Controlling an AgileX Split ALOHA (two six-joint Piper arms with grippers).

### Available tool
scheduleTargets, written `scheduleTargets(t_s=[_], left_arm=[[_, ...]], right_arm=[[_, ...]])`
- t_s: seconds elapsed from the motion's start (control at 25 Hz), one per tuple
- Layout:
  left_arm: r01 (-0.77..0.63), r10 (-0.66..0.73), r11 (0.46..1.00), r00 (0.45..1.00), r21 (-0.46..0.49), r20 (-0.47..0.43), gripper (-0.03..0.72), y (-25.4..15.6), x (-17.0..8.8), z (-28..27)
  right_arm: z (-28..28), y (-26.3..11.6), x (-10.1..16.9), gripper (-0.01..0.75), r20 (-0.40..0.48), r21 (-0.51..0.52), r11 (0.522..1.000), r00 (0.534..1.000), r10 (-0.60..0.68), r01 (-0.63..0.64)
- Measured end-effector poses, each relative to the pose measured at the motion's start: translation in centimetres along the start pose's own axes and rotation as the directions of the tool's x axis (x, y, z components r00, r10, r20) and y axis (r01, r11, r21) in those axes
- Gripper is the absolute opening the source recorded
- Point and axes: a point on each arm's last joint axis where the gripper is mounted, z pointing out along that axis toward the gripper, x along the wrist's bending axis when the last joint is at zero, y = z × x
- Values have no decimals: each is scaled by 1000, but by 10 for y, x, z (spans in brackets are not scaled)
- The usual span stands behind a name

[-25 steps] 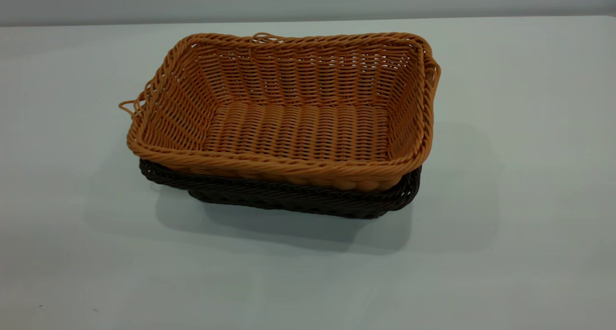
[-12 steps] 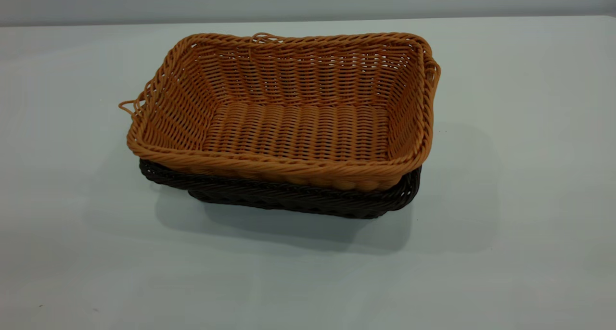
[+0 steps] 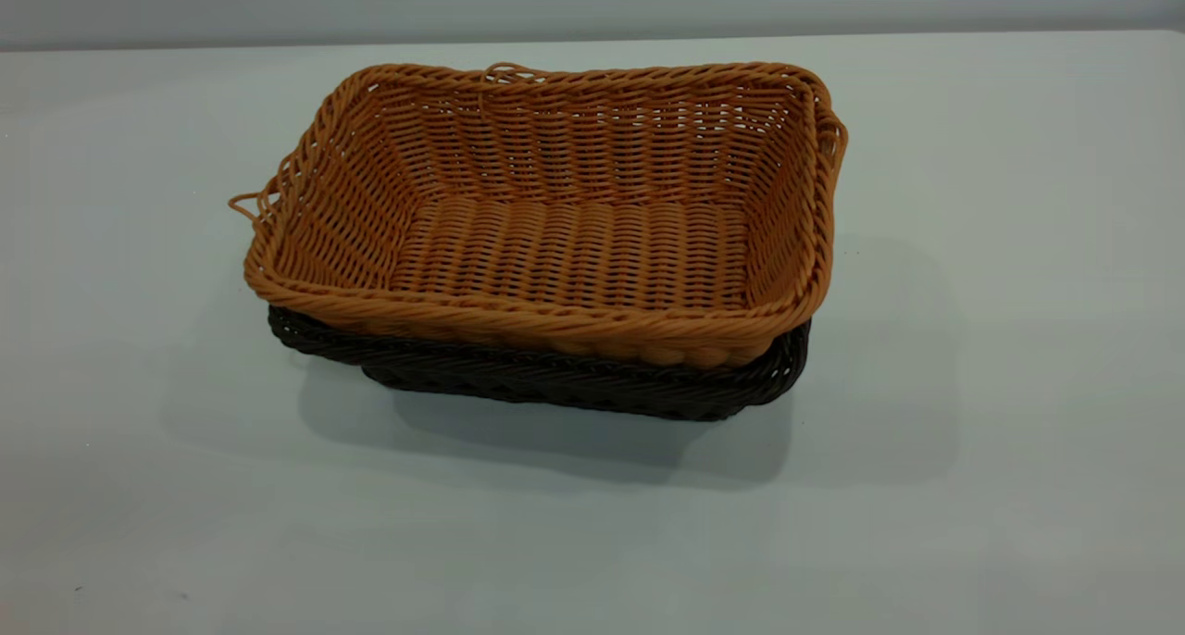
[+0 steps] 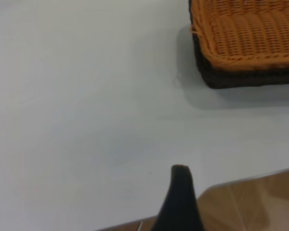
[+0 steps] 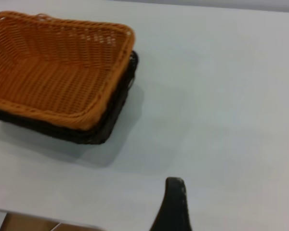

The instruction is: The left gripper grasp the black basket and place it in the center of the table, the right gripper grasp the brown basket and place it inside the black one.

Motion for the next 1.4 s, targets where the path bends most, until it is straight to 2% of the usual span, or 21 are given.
scheduleTargets(t_s=[0.64,0.72,1.0,1.4], left_arm=[[2,-2,1000,1000,-1,7,547,0,-1,0],[2,-2,1000,1000,-1,7,547,0,-1,0],[2,-2,1000,1000,-1,7,547,0,-1,0],[2,-2,1000,1000,-1,7,547,0,-1,0]], right_arm=[[0,0,-2,563,30,3,1000,999,17,-17],[0,-1,-5,563,44,7,999,998,40,-41],[-2,-3,-20,563,173,7,993,979,111,-114],[-2,-3,-21,563,182,4,992,975,125,-128]])
